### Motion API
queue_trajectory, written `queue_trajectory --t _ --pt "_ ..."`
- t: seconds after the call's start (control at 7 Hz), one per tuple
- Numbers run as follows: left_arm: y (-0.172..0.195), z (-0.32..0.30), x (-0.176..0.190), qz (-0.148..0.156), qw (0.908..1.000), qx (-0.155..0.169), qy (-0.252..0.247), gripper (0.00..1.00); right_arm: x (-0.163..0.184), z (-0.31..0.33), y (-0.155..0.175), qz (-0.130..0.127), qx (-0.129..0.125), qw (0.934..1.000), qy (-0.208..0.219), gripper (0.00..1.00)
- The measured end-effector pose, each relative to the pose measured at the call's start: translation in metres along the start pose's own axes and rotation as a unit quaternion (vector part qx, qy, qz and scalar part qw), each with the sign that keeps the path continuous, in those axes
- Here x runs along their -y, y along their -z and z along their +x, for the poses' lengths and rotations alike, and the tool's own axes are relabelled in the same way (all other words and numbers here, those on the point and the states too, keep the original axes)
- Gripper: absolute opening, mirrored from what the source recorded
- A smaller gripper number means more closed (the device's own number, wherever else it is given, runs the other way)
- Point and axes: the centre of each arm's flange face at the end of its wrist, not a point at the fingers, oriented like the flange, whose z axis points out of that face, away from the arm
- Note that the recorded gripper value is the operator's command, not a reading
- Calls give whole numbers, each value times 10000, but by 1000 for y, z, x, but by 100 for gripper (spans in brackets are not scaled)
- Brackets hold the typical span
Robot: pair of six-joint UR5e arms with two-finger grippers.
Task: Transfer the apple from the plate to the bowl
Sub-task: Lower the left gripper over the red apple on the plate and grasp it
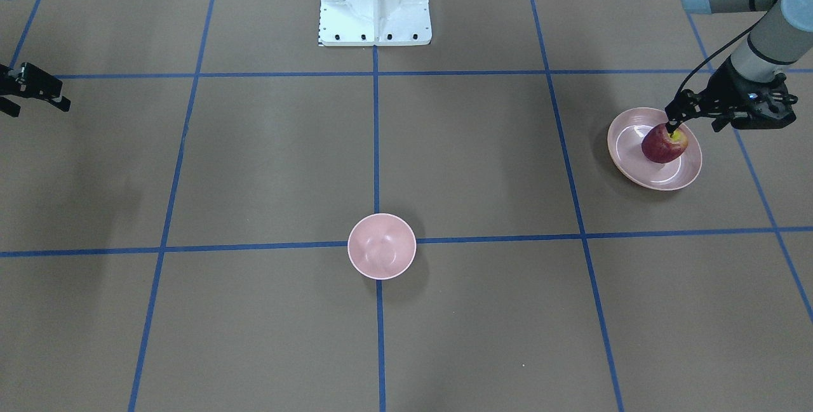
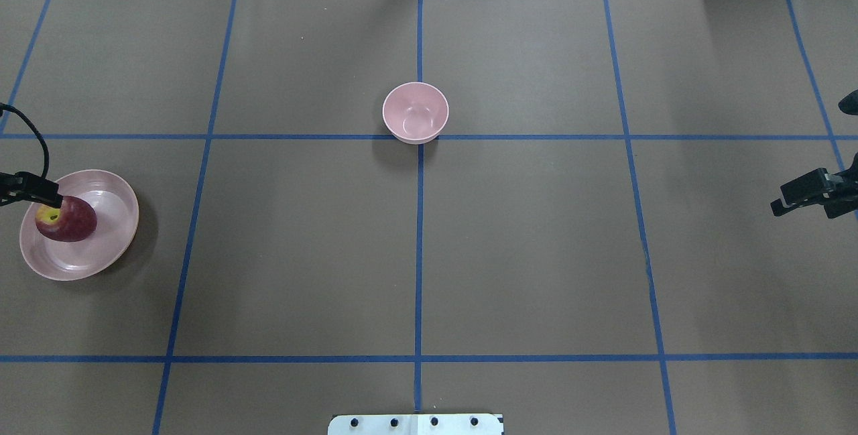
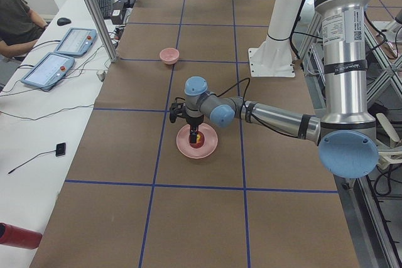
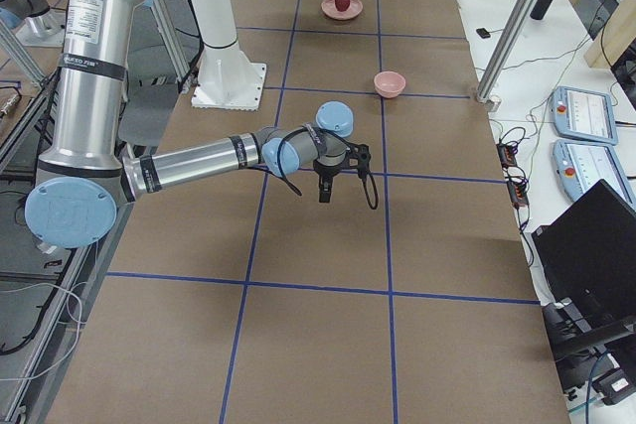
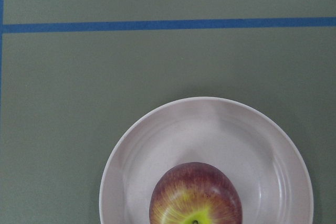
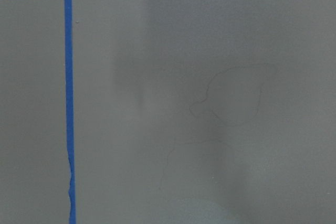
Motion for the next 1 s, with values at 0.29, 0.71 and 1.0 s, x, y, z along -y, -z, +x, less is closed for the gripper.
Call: queue_trajectory --t 0.29,0.71,1.0 --pt "-24 12 -2 39 10000 -33 16 98 -2 -7 -11 -27 -146 9998 106 100" --pt "-52 12 -6 42 9999 -136 2 98 0 -11 -13 29 -238 9996 172 100" --pt "-58 8 -6 15 9999 -112 31 82 -4 -19 -23 -86 -252 9993 260 100"
